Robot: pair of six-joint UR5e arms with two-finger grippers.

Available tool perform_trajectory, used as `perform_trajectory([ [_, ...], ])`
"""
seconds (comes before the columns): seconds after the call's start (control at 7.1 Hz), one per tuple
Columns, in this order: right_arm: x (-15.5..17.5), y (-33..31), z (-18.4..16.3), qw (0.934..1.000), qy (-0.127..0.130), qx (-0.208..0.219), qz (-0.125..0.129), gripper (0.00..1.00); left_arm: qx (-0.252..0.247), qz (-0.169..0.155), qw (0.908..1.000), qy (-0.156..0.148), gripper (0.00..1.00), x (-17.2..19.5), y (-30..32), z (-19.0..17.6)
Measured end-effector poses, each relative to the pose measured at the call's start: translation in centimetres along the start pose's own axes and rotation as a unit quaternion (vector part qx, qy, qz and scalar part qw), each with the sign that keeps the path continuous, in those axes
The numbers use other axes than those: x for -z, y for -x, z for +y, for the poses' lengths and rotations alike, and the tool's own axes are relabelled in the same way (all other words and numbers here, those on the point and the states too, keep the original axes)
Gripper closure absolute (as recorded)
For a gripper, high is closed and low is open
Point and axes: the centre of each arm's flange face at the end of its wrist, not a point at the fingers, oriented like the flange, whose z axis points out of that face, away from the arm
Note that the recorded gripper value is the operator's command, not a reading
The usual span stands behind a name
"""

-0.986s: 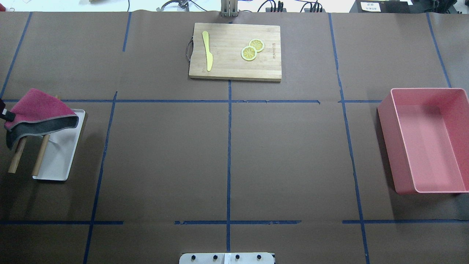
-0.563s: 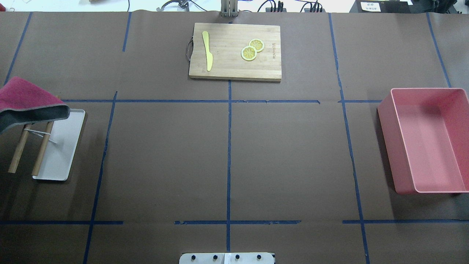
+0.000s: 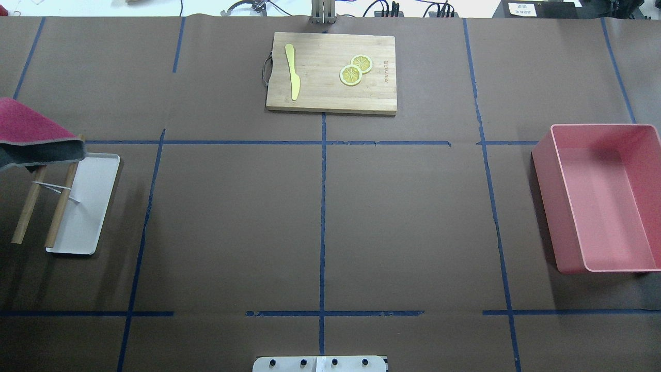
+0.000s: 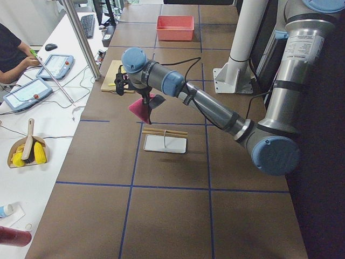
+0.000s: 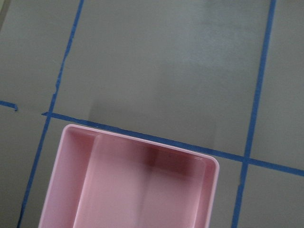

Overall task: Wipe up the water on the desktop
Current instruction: 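Lift the cloth off the tray with the left gripper while the right arm approaches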

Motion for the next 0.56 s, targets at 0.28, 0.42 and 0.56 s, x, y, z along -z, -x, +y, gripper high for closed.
perform_trajectory([
  [0.28,-0.8,7.3,-3.4,0.9993,0.003,-0.005,-0.036,0.00,0.055,0.008,0.9985,0.004,1.00,0.1,-5.2,-0.9],
  [0.42,-1.4,12.5,-5.1,0.9985,0.005,-0.012,-0.053,0.00,0.076,0.014,0.9968,0.018,1.00,-1.2,-7.1,-0.8],
  [0.56,-2.2,17.4,-6.3,0.9975,0.001,-0.003,-0.070,0.00,0.092,0.027,0.9947,0.038,1.00,-2.6,-8.4,-0.8],
])
